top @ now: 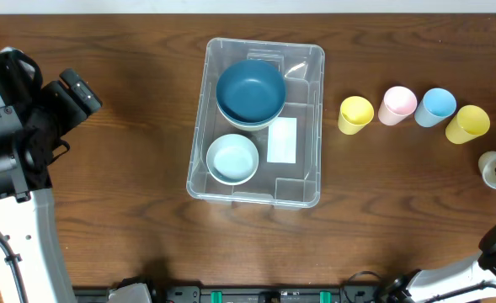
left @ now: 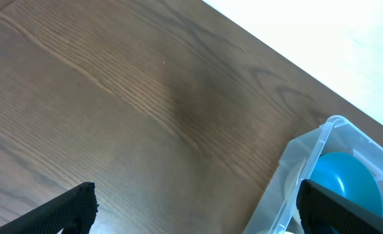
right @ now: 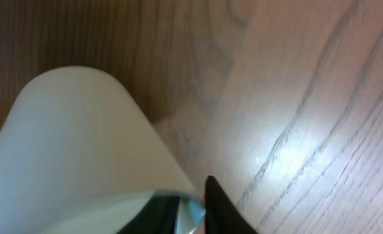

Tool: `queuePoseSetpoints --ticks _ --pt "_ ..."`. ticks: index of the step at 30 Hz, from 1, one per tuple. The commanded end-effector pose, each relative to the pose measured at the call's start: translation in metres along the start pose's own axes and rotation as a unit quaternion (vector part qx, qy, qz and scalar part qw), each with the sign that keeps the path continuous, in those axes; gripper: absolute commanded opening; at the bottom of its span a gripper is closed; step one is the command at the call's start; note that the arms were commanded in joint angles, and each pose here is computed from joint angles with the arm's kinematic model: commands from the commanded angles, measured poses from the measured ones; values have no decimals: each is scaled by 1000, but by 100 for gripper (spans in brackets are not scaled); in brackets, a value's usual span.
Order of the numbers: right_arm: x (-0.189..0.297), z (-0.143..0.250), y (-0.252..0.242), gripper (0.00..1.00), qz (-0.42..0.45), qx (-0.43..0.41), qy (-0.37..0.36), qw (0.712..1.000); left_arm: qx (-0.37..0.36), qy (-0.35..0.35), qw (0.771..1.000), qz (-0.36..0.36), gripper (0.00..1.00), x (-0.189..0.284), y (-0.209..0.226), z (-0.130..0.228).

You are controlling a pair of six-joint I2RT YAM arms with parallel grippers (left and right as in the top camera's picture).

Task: Pack container
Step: 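Reach the right gripper to the white cup at far right, grip rim, then carry the white cup into the container's front right and release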

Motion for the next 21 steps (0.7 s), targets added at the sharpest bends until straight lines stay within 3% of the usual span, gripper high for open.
queuePoseSetpoints --ticks 1,4,13,21 --pt "4 2 -4 6 8 -17 4 1000 3 -5 1000 -5 98 1 1 -3" --pt "13 4 0 1 4 -20 -2 1000 3 -5 1000 -5 98 1 1 -3" --pt "62 12 37 1 -24 34 -78 996 3 -5 1000 -5 98 1 1 -3" --pt "141 63 91 1 -158 126 -92 975 3 -5 1000 -5 98 1 1 -3"
Point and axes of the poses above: each gripper's point midway between its finger pads, its own x axis back along the fingers, its own y axis along the line the jaws close on, z = x × y, the point moved 6 cm from there along x, back along the fingers, and after that the axes turned 4 degrees about x, right-handed, at the moved point
